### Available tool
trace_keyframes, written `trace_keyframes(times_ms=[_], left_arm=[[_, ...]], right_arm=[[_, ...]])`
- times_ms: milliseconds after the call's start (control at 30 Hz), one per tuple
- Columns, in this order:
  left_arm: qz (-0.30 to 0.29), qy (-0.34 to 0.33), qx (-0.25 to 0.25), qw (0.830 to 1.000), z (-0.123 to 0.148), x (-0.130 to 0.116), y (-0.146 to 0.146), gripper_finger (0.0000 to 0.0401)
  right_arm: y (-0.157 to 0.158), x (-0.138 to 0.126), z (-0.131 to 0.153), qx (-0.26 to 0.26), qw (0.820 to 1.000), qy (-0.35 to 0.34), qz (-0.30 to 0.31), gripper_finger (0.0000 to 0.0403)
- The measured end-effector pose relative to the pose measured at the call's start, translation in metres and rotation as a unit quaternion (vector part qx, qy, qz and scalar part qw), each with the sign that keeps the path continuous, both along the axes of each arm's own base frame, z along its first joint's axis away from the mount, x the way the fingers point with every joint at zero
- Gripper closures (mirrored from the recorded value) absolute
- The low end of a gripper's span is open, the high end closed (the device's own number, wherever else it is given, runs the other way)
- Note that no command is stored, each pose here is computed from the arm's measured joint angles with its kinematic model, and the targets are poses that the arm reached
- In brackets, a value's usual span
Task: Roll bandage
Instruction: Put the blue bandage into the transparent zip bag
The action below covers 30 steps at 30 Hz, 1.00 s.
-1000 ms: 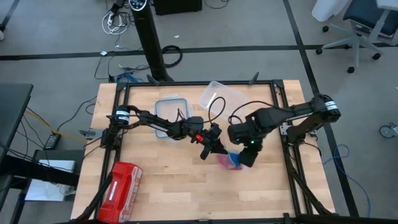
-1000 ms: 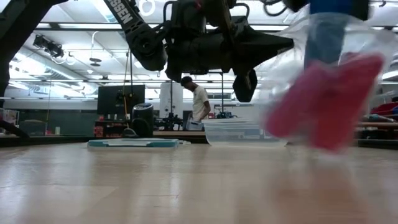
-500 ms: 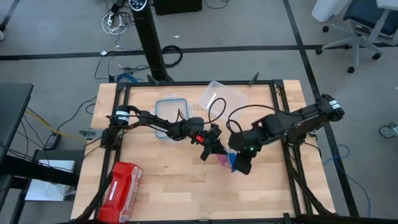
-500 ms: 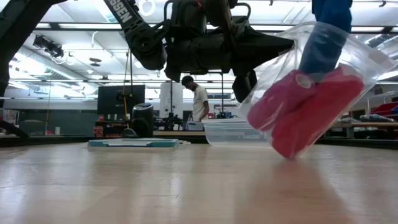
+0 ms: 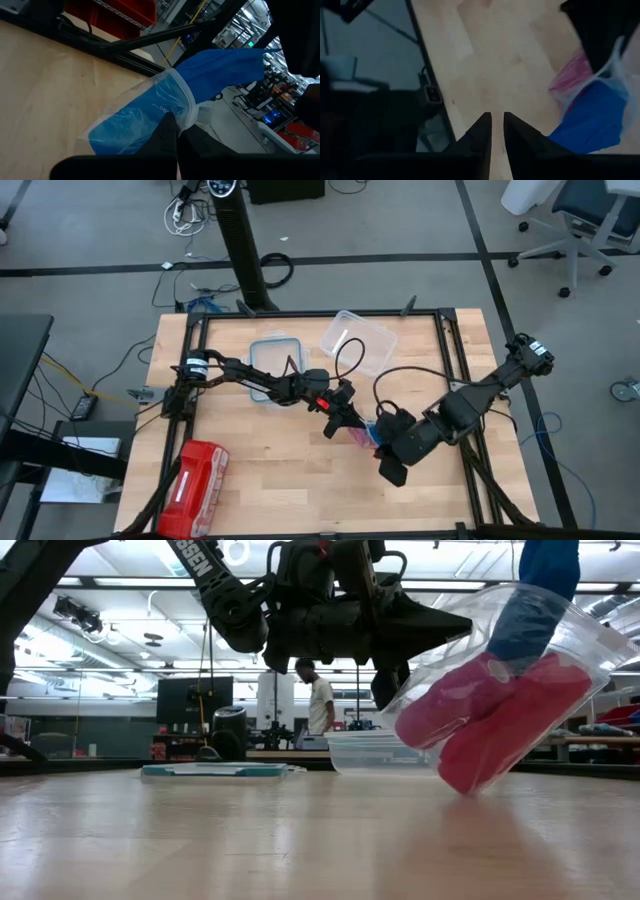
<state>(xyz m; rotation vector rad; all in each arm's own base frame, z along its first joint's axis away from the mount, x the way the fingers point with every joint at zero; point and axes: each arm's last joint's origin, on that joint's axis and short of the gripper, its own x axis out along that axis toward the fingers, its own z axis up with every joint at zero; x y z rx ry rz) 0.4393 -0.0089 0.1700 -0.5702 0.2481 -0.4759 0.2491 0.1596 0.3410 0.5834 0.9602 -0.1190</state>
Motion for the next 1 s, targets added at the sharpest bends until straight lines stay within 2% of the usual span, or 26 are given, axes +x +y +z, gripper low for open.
trace_keyframes(times_ms=[133,333,500,600,667,800,1000], left_arm=[[0.0,0.0,0.0,1.0,0.0,0.0,0.0,0.0401],[-0.002,-0.001,0.0,1.0,0.0,0.0,0.0,0.0401],[-0.004,-0.001,-0.001,1.0,0.0,0.0,0.0,0.0401],[-0.006,-0.002,-0.001,1.0,0.0,0.0,0.0,0.0401],[-0.006,-0.002,-0.001,1.0,0.0,0.0,0.0,0.0401],[-0.006,-0.002,0.0,1.0,0.0,0.0,0.0,0.0401],[-0.007,-0.002,0.0,1.0,0.0,0.0,0.0,0.0401]], right_arm=[[0.004,-0.003,-0.006,0.001,0.999,0.014,-0.037,0.0365],[0.005,-0.005,-0.033,-0.036,0.99,0.112,-0.071,0.0383],[0.002,-0.005,-0.036,-0.071,0.987,0.112,-0.091,0.039],[-0.002,-0.013,-0.038,-0.103,0.978,0.136,-0.121,0.039],[-0.004,-0.018,-0.038,-0.121,0.972,0.142,-0.14,0.0387],[0.001,-0.022,-0.037,-0.159,0.971,0.102,-0.149,0.0375],[0.009,-0.023,-0.047,-0.206,0.964,0.108,-0.127,0.0333]])
